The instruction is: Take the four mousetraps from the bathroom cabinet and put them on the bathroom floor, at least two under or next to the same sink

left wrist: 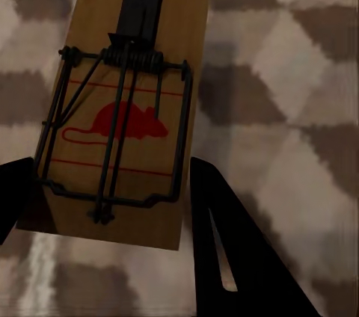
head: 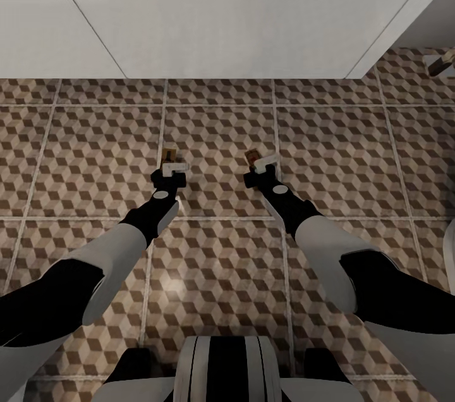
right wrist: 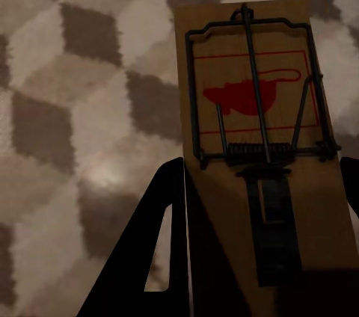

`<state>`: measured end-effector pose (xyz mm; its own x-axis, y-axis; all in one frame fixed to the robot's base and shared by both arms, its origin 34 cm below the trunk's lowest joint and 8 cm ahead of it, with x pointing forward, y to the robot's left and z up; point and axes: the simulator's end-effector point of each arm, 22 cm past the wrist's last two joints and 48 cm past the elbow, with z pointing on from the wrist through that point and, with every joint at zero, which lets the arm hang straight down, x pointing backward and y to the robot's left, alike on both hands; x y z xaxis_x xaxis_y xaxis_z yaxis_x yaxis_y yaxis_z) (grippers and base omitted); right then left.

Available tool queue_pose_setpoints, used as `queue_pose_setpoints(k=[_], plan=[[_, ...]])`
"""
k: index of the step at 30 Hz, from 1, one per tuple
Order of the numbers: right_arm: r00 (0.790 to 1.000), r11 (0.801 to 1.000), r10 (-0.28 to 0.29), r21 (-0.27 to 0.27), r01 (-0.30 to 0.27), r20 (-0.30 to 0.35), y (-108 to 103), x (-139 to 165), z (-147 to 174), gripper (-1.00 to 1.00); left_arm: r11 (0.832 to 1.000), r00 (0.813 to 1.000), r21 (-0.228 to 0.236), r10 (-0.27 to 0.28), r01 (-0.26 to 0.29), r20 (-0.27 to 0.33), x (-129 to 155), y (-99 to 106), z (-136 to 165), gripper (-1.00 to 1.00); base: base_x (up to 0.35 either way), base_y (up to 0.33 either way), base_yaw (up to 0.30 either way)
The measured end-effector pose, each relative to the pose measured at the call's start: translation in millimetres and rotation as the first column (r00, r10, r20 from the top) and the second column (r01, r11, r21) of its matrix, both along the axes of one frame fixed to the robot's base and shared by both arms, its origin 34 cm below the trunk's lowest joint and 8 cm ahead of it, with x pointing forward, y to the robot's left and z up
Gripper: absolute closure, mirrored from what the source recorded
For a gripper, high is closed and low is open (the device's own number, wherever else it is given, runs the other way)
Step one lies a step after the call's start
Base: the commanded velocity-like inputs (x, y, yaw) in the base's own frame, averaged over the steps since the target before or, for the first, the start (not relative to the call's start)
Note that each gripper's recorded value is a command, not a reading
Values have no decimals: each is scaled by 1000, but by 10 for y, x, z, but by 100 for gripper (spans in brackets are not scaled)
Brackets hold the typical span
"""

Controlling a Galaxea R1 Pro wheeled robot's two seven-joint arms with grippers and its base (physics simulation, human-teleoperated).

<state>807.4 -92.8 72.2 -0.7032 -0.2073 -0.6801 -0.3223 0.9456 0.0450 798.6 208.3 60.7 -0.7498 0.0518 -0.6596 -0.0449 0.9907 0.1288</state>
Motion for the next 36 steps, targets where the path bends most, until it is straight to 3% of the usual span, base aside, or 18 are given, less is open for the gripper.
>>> queue_pose_setpoints(k=[18,36], plan=[[1000,1000,1,0,-1,-2,0,-14,-9,100,1000,1000,-1,-1,1,-10,-67,-9,-37,100,65,0,0],[1000,1000,1,-1,-1,-6,0,-34,-21,100,1000,999,-2,0,0,-47,-342,-7,-181,100,1,0,0]])
